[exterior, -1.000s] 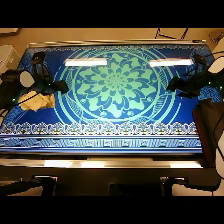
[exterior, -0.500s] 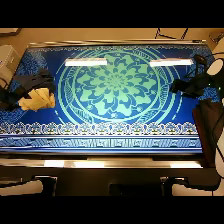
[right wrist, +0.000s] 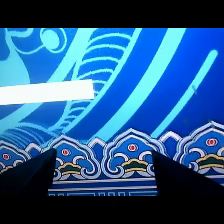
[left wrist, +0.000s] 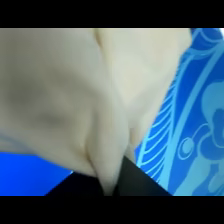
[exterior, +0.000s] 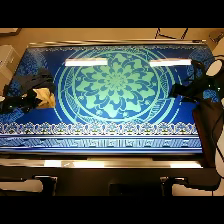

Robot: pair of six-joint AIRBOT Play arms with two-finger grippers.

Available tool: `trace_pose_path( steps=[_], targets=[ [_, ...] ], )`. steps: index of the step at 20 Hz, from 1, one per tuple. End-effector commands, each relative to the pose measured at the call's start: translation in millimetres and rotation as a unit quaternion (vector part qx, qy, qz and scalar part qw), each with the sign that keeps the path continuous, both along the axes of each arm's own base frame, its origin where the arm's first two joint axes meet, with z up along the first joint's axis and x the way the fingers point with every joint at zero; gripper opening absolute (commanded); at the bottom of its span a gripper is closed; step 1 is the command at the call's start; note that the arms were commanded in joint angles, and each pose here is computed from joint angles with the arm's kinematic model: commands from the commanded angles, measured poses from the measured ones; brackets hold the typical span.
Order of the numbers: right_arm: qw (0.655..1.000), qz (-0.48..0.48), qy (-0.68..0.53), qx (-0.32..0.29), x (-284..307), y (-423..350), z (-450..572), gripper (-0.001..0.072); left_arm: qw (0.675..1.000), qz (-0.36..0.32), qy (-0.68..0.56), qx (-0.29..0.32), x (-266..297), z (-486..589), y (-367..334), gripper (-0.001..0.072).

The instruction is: Fold the clothes and pants, and hang the long-sleeved shirts on hangers.

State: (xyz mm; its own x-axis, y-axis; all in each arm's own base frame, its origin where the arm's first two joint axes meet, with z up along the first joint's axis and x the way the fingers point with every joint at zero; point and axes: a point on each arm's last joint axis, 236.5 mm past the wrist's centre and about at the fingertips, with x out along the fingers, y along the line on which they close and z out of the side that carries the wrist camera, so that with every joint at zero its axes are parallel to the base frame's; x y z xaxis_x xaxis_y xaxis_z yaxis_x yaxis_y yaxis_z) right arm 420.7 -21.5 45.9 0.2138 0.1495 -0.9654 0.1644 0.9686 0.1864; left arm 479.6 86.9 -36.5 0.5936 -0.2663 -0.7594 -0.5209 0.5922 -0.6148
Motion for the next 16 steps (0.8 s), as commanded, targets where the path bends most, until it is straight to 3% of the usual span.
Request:
trace_pose_path(
  steps=[1, 4, 7, 10, 13, 16],
  targets=[
    [0.999, 0.004, 0.046, 0.006, -23, 3, -2, 0.0673, 0.993, -0.043, -0.109, -0.01, 28, 56, -40, 0.002],
    [0.999, 0.006, 0.034, 0.006, -27, 5, 12, 0.0672, 0.947, -0.158, -0.276, 0.034, 11, 194, -122, 0.002],
    [1.0, 0.006, -0.009, 0.01, -29, 11, 42, 0.0672, 0.885, -0.261, -0.383, 0.043, -57, 296, -229, 0.0019],
    [0.999, 0.012, -0.05, 0.002, -38, 12, 74, 0.0672, 0.831, -0.358, -0.424, 0.028, -125, 327, -324, 0.002],
    [0.996, 0.016, -0.089, -0.009, -50, 12, 104, 0.0672, 0.811, -0.395, -0.432, 0.024, -153, 314, -396, 0.002],
    [0.993, 0.015, -0.113, -0.017, -59, 12, 122, 0.0672, 0.84, -0.394, -0.372, -0.023, -162, 248, -460, 0.0019]
  ],
)
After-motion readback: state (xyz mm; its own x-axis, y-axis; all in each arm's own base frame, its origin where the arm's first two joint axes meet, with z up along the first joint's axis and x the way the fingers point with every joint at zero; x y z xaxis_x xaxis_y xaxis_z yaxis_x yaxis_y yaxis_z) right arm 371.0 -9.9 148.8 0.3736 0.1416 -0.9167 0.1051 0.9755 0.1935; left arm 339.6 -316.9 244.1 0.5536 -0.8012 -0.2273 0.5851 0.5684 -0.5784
